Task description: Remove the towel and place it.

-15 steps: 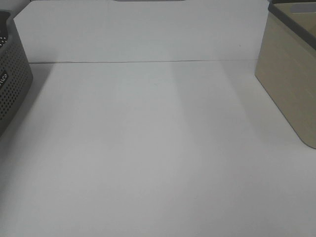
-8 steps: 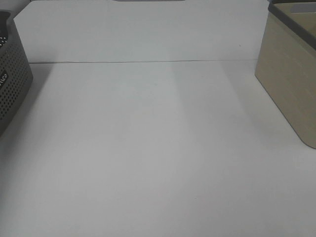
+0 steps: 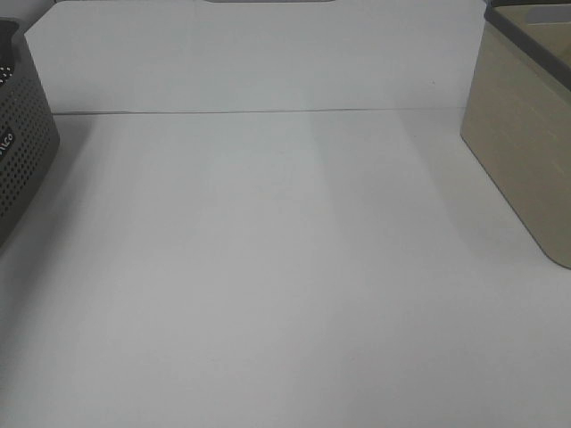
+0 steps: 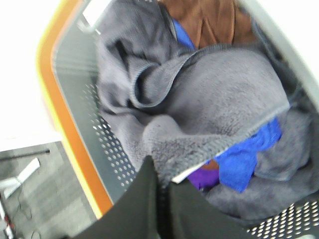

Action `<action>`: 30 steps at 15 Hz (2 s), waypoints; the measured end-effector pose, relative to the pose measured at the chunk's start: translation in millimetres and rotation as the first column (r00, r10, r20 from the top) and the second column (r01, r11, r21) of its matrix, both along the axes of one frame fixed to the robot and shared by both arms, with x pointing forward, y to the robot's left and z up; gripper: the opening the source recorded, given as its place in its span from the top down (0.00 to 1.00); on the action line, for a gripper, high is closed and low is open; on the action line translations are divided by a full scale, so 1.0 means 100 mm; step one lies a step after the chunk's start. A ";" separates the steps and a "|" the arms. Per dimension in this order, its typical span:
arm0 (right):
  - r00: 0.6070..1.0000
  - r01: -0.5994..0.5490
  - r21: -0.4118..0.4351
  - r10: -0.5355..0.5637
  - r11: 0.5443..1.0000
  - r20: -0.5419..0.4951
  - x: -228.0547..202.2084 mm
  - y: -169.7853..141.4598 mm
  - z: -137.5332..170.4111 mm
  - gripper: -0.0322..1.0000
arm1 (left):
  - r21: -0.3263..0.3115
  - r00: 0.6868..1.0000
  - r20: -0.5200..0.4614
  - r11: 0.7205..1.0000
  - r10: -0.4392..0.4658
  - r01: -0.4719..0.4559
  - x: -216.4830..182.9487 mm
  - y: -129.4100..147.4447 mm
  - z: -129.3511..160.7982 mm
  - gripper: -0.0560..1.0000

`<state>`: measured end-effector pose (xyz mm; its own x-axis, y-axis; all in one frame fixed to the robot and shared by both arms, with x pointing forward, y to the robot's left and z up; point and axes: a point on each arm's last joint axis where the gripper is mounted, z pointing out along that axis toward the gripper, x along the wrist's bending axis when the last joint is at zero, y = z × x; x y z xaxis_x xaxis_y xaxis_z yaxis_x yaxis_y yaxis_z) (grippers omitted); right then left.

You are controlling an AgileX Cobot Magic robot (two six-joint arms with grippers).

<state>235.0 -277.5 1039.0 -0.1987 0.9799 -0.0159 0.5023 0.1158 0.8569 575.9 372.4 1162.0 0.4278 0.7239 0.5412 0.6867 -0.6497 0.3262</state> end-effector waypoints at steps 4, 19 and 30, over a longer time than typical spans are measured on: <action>1.000 0.000 0.000 0.000 1.000 0.000 0.00 0.00 0.00 0.24 | -0.053 0.989 0.146 0.998 -0.014 0.022 -0.37 -0.14 0.43 0.95; 0.777 -0.629 0.182 0.603 0.756 0.182 1.02 0.44 0.35 0.24 | -0.056 0.666 0.591 0.801 -0.455 0.596 -1.33 -1.51 1.31 0.95; 0.596 -0.794 0.290 0.777 0.534 0.200 2.25 0.76 -0.17 0.24 | 0.025 0.379 0.609 0.494 -0.697 0.869 -1.16 -2.86 0.96 0.95</action>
<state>460.5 -201.2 1022.2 -0.8984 0.3743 0.2297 0.3093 0.1678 0.9361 460.2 86.6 1258.0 0.6192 0.3410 0.7073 -0.4077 -0.6302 0.6608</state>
